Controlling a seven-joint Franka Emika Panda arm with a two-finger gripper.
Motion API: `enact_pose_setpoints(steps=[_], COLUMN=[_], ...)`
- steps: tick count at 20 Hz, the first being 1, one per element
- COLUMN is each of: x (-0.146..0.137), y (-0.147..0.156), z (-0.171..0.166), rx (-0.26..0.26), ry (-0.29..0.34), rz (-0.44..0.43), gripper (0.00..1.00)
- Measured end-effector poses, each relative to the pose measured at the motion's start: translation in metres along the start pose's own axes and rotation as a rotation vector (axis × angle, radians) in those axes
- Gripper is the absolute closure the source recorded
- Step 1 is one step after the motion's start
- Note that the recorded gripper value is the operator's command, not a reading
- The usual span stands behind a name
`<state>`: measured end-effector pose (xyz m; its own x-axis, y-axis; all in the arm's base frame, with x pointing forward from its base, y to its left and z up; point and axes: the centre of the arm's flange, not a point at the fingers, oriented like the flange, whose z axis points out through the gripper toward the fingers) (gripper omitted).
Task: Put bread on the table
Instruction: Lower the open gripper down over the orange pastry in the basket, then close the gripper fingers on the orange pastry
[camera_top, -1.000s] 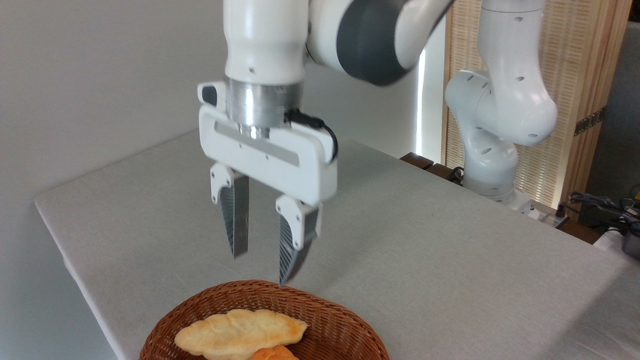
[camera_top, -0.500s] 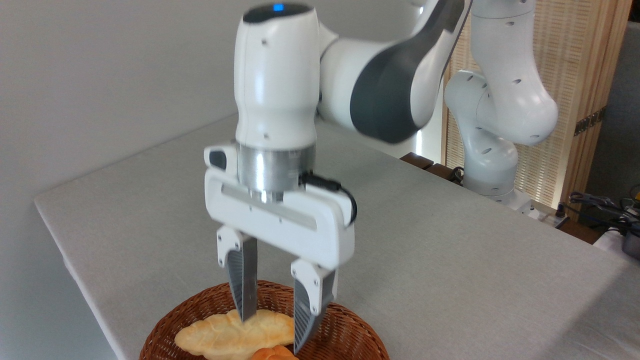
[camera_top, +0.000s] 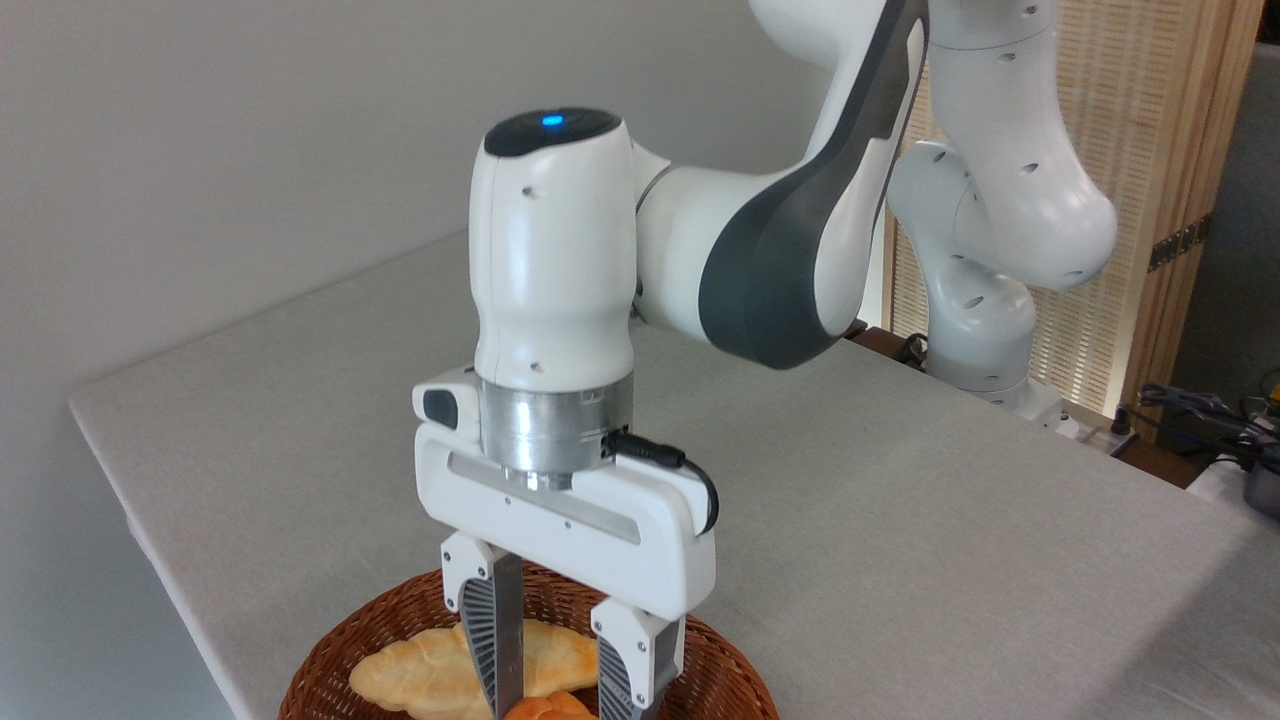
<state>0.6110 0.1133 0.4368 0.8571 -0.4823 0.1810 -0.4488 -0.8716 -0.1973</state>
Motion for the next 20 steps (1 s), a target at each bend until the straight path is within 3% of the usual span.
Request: enact_pose_setpoints(steps=[4, 6, 7, 8, 9, 20], x=[0.0001, 0.0000, 0.0000, 0.0001, 0.0003, 0.0009], y=[0.0011, 0.0014, 0.0016, 0.0019, 0.0020, 0.0019], z=[0.0081, 0.0102, 0.0112, 0.0126, 0.0130, 0.0131], rx=[-0.003, -0.004, -0.005, -0.006, -0.006, -0.005], ry=[-0.011, -0.015, -0.016, -0.018, -0.019, -0.019], rz=[0.002, 0.004, 0.005, 0.011, 0.015, 0.052], gripper=[0.00, 0.23, 0.51, 0.63, 0.69, 0.67])
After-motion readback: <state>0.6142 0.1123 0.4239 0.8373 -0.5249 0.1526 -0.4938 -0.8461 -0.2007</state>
